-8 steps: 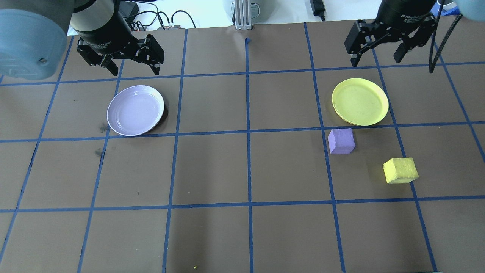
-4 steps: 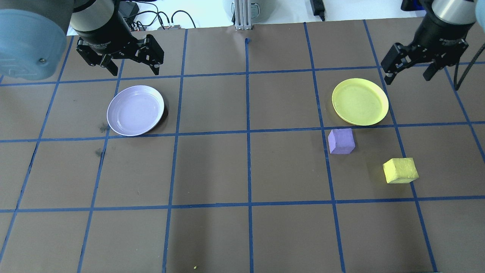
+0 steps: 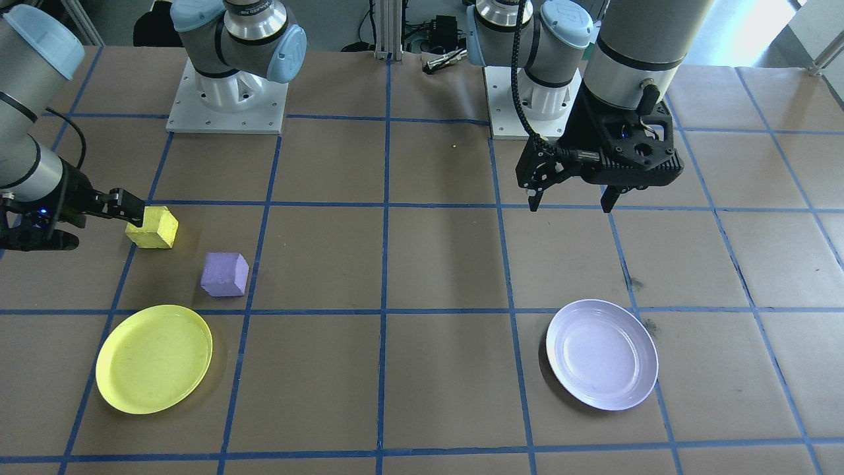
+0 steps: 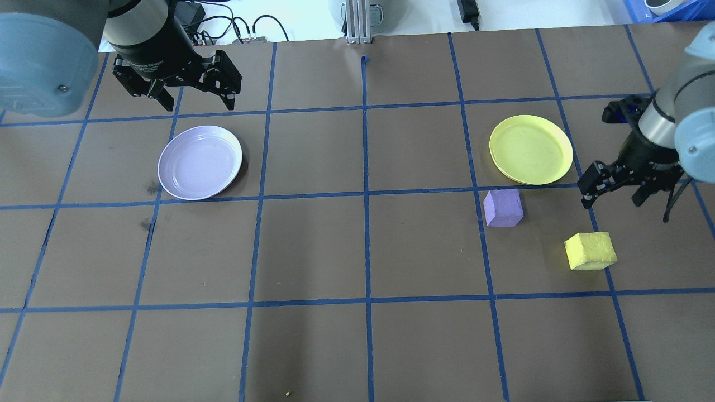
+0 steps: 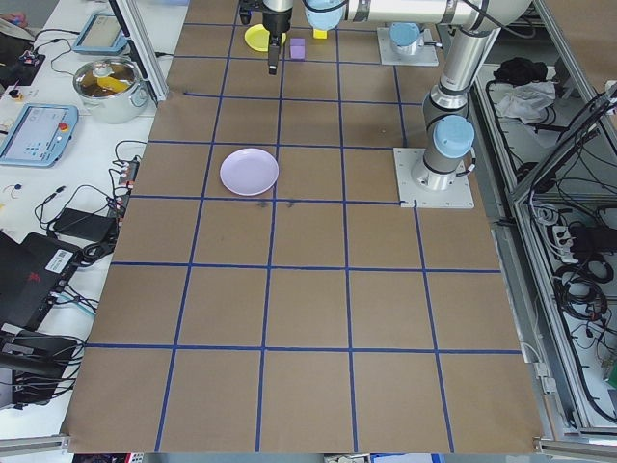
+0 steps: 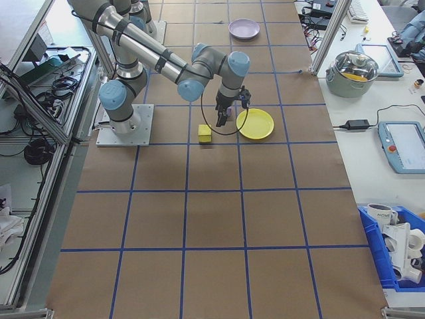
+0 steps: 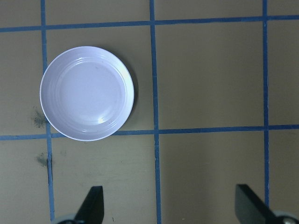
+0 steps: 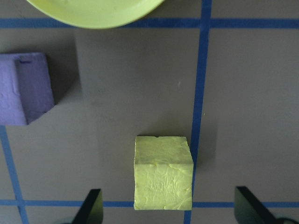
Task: Sort blocks by color into plates
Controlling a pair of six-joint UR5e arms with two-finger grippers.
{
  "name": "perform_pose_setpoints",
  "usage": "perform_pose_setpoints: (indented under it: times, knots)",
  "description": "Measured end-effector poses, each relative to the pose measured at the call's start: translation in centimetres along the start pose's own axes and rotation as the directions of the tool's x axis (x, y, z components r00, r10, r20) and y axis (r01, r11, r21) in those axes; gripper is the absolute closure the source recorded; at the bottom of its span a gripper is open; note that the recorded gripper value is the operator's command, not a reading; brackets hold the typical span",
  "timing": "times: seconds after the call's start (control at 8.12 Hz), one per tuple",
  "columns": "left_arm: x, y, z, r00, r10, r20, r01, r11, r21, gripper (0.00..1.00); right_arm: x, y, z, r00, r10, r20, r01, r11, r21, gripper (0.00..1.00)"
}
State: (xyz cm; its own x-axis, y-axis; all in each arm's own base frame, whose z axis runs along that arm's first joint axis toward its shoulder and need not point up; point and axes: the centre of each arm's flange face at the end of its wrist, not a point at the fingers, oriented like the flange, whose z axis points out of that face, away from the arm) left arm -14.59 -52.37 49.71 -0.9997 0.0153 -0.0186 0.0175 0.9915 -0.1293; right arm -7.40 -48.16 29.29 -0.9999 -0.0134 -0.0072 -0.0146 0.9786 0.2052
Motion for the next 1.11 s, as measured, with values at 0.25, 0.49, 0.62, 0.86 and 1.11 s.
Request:
perform_pose_setpoints:
  times: [0.25, 0.49, 0.62, 0.86, 1.11]
  knots:
    - [0.0, 0.0, 0.0, 1.000, 0.000, -0.001, 0.000, 1.000, 0.000, 0.00, 0.4, 1.3, 6.1, 1.000, 0.004, 0.025, -0.002, 0.997, -0.083, 0.00]
    - [0.0, 0.0, 0.0, 1.000, 0.000, 0.000, 0.000, 1.000, 0.000, 0.00, 1.0, 0.8, 9.8, 1.000, -0.003, 0.020, 0.006, 0.988, -0.157, 0.40]
    - [0.0, 0.0, 0.0, 1.000, 0.001, 0.000, -0.001, 1.000, 0.000, 0.00, 1.2, 0.5, 10.7, 1.000, -0.003, 0.011, 0.005, 0.984, -0.176, 0.49]
    - [0.0, 0.0, 0.0, 1.000, 0.001, 0.001, -0.001, 1.000, 0.000, 0.00, 1.3, 0.6, 11.4, 1.000, 0.006, 0.016, -0.002, 0.979, -0.204, 0.54]
    - [0.0, 0.0, -0.1, 1.000, 0.001, 0.001, -0.001, 1.000, 0.001, 0.00, 1.2, 0.5, 10.7, 0.999, 0.025, 0.027, -0.019, 0.975, -0.221, 0.53]
